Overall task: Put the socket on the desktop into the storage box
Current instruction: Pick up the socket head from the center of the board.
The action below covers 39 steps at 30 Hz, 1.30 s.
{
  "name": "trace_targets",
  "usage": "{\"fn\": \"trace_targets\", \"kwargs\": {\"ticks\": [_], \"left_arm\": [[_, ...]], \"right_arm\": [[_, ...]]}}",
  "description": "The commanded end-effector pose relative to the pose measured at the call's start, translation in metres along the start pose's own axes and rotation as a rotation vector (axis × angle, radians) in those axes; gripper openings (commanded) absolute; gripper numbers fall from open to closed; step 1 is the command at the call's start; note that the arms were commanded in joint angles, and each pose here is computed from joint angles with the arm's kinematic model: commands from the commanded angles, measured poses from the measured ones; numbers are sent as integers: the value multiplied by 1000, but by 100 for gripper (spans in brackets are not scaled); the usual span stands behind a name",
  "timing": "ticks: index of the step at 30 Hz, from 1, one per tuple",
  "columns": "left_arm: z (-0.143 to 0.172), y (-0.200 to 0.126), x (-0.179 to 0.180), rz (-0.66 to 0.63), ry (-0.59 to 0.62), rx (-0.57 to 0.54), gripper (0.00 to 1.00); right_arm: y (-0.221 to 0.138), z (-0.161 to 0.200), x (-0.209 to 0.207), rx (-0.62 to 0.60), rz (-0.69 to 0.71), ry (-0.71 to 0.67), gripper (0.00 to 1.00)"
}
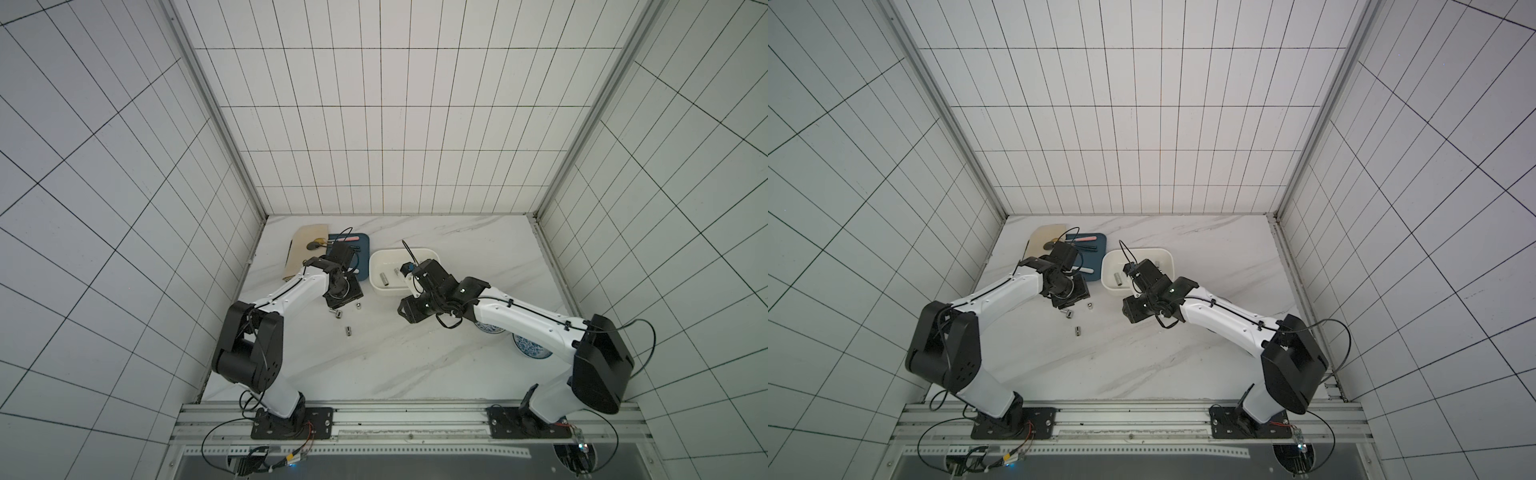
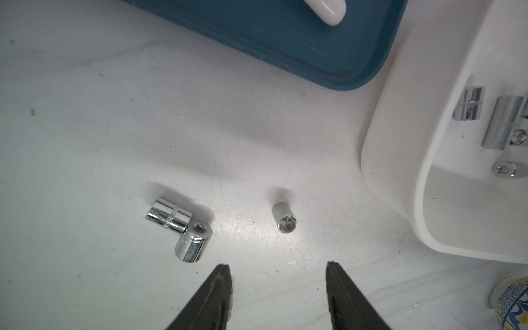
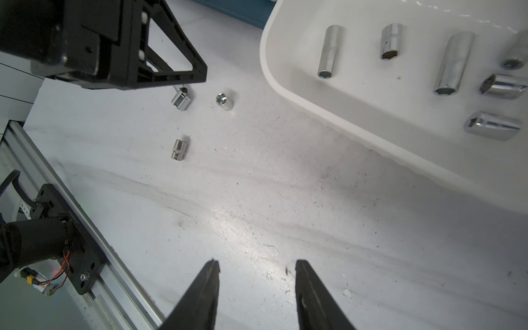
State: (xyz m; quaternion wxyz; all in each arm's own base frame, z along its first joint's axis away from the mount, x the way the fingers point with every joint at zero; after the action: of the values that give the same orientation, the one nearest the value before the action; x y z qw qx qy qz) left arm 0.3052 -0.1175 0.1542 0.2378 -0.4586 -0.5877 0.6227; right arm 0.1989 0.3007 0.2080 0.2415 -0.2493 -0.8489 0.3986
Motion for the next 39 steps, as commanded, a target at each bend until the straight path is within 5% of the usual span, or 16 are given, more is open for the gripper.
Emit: {"fn": "trace_targets", "kwargs": {"ticks": [1, 39], "left_arm": [[-4, 8, 0, -10, 8, -6, 55], [-6, 58, -21, -154, 93, 53, 34]], "right_arm": [[0, -8, 7, -26, -22, -3, 46], [-1, -3, 3, -28, 17, -5, 46]]}}
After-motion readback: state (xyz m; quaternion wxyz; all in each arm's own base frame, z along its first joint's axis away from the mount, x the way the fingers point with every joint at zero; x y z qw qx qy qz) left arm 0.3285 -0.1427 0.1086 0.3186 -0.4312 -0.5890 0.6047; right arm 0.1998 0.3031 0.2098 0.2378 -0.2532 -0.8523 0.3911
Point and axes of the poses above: each gripper's point midway between its finger pads, its own y axis out along the fingers, its own x axis along the line the jaws close on, z = x × y, the point moved 8 cm from there along -y, back along the fingers, and after that the axes turned 9 degrees about -y, right-handed, at the moved point
